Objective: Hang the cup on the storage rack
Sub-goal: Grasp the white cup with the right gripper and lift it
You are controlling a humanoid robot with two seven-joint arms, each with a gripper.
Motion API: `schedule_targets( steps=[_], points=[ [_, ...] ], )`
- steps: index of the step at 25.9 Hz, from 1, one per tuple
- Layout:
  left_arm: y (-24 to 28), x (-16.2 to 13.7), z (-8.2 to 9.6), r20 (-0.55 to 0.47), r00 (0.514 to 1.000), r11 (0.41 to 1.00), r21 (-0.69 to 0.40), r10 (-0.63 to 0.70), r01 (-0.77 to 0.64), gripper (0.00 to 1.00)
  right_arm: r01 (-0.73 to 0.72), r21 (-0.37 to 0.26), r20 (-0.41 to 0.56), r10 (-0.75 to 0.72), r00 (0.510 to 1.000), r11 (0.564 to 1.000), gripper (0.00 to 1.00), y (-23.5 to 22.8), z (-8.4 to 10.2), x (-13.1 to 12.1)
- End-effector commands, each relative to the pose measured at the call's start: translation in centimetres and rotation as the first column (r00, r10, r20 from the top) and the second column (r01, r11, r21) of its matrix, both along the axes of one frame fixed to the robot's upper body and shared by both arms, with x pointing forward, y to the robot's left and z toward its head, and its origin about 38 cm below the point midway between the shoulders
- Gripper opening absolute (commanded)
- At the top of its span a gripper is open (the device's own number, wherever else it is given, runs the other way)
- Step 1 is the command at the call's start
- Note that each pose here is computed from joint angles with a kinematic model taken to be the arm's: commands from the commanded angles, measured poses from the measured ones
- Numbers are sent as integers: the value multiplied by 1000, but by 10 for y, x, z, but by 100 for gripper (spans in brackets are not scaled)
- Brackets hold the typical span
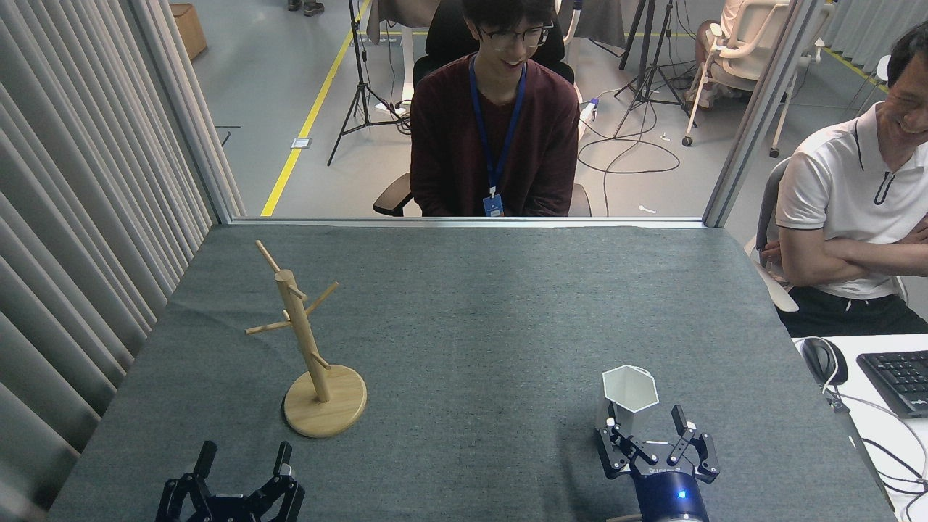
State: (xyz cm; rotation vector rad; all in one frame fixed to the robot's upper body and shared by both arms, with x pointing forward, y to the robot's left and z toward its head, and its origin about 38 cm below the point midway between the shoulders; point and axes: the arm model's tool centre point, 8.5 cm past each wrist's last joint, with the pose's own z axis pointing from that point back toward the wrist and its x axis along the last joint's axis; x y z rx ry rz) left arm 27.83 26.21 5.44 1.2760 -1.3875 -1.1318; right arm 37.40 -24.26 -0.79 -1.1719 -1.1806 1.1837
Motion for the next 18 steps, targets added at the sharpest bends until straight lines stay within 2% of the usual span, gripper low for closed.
schedule_targets(
  steps=[1, 8, 18],
  points=[
    [1, 0, 0, 0, 1000, 1000, 1, 2, -2, 99, -4, 3, 3, 4, 1000, 1000, 98, 5, 1, 5],
    [2, 0, 0, 0, 1000, 1000, 1, 2, -2, 99, -9, 11, -14, 9, 1000, 1000, 98, 11, -4, 8],
    [2, 0, 0, 1, 1000, 1000, -2, 1, -1, 99, -14, 20, -22, 15, 1000, 1000, 98, 17, -5, 26]
  ],
)
